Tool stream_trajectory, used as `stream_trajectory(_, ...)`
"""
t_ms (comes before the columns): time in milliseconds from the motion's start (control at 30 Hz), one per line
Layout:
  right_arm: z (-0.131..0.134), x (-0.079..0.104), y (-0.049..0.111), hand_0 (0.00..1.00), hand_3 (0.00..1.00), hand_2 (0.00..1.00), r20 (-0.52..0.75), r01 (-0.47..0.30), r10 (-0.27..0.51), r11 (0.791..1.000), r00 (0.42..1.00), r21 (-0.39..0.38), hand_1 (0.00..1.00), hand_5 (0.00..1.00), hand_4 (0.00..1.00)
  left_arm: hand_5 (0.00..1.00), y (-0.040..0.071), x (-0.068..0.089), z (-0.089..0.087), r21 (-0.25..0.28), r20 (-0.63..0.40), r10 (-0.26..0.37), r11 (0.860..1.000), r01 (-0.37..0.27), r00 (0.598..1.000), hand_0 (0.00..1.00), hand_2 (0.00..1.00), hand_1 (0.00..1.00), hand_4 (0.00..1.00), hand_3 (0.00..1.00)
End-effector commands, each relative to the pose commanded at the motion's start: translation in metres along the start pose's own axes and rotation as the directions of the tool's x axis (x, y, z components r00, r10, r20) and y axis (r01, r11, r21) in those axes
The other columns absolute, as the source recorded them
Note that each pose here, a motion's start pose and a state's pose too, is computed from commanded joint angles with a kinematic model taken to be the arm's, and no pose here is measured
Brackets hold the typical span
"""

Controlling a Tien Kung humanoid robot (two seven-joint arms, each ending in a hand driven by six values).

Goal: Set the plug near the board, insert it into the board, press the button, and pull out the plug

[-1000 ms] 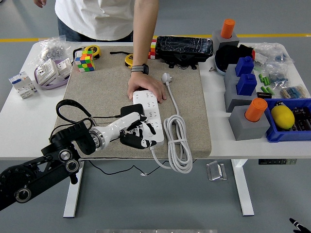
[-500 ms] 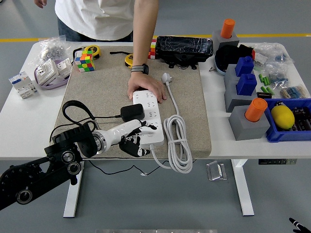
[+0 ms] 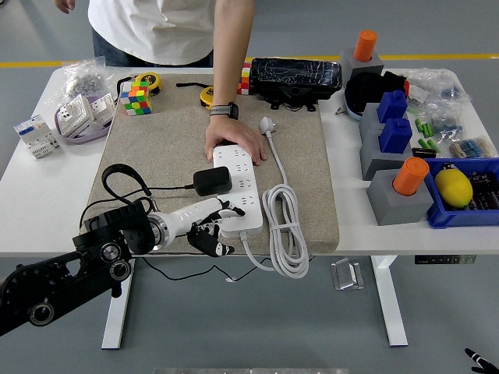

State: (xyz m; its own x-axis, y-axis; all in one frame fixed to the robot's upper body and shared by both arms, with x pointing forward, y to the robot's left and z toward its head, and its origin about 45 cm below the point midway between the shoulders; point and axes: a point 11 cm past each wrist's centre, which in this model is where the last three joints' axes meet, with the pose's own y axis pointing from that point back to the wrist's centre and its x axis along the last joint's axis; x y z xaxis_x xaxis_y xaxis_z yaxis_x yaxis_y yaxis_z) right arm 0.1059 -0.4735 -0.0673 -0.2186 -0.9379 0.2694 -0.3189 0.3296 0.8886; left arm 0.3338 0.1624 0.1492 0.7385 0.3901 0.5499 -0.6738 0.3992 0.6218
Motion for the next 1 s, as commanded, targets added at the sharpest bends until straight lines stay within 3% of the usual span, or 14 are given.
stream_trajectory(333, 0.0, 0.0, 0.0, 0.621, 0.573, 0.641, 0.003, -0.001, 0.001, 1.0, 1.0, 0.001, 0.671, 0.588, 0.977, 0.002, -0.003, -0.002, -0.007, 0.029, 0.002, -0.008, 1.0, 0.008, 1.0, 0.078, 0.157, 0.066, 0.773, 0.825)
stream_trajectory(367, 0.0, 0.0, 0.0, 0.621, 0.573, 0.641, 0.003, -0.001, 0.001, 1.0, 1.0, 0.001, 0.671, 0.588, 0.977, 0.002, -0.002, -0.001, -0.006, 0.022, -0.004, -0.006, 1.0, 0.006, 1.0, 0.078, 0.157, 0.066, 0.773, 0.825)
stream_trajectory(400, 0.0, 0.0, 0.0, 0.622, 0.572, 0.64, 0.004, -0.001, 0.001, 1.0, 1.0, 0.002, 0.671, 0.589, 0.976, 0.002, -0.002, 0.0, -0.004, 0.008, -0.012, 0.001, 1.0, 0.0, 1.0, 0.085, 0.173, 0.07, 0.59, 0.775)
stream_trajectory(567, 0.001, 0.0, 0.0, 0.622, 0.572, 0.64, 0.004, -0.001, 0.001, 1.0, 1.0, -0.002, 0.671, 0.589, 0.976, 0.002, 0.0, 0.015, 0.008, -0.106, -0.098, 0.086, 0.99, -0.097, 0.991, 0.085, 0.173, 0.07, 0.59, 0.775)
stream_trajectory(600, 0.002, 0.0, 0.0, 0.621, 0.573, 0.641, 0.005, 0.0, 0.0, 1.0, 1.0, -0.002, 0.671, 0.588, 0.976, 0.184, 0.0, 0.022, 0.01, -0.127, -0.121, 0.119, 0.983, -0.134, 0.986, 0.153, 0.252, 0.105, 0.842, 0.619)
stream_trajectory(733, 0.002, 0.0, 0.0, 0.621, 0.573, 0.641, 0.004, 0.0, 0.0, 1.0, 1.0, -0.003, 0.671, 0.588, 0.976, 0.184, 0.002, 0.04, 0.013, -0.175, -0.172, 0.211, 0.955, -0.24, 0.962, 0.153, 0.252, 0.105, 0.842, 0.619)
stream_trajectory(767, 0.002, 0.0, 0.0, 0.621, 0.573, 0.641, 0.005, 0.0, 0.0, 1.0, 1.0, -0.002, 0.671, 0.588, 0.976, 0.184, 0.003, 0.046, 0.014, -0.187, -0.183, 0.238, 0.944, -0.272, 0.954, 0.153, 0.252, 0.105, 0.842, 0.619)
stream_trajectory(800, 0.001, 0.0, 0.0, 0.622, 0.573, 0.641, 0.005, 0.0, 0.0, 1.0, 1.0, -0.001, 0.672, 0.588, 0.977, 0.269, 0.003, 0.05, 0.015, -0.197, -0.194, 0.265, 0.933, -0.302, 0.945, 0.227, 0.363, 0.193, 0.872, 0.547)
stream_trajectory(967, 0.002, 0.0, 0.0, 0.622, 0.573, 0.641, 0.008, 0.0, 0.0, 1.0, 1.0, -0.001, 0.672, 0.588, 0.977, 0.269, 0.002, 0.069, 0.016, -0.242, -0.192, 0.405, 0.863, -0.443, 0.894, 0.227, 0.363, 0.193, 0.872, 0.547)
stream_trajectory(1000, 0.002, 0.0, 0.0, 0.622, 0.573, 0.641, 0.008, 0.0, 0.0, 1.0, 1.0, -0.002, 0.671, 0.588, 0.977, 0.313, 0.001, 0.072, 0.016, -0.246, -0.175, 0.432, 0.851, -0.465, 0.885, 0.387, 0.515, 0.519, 0.911, 0.545)
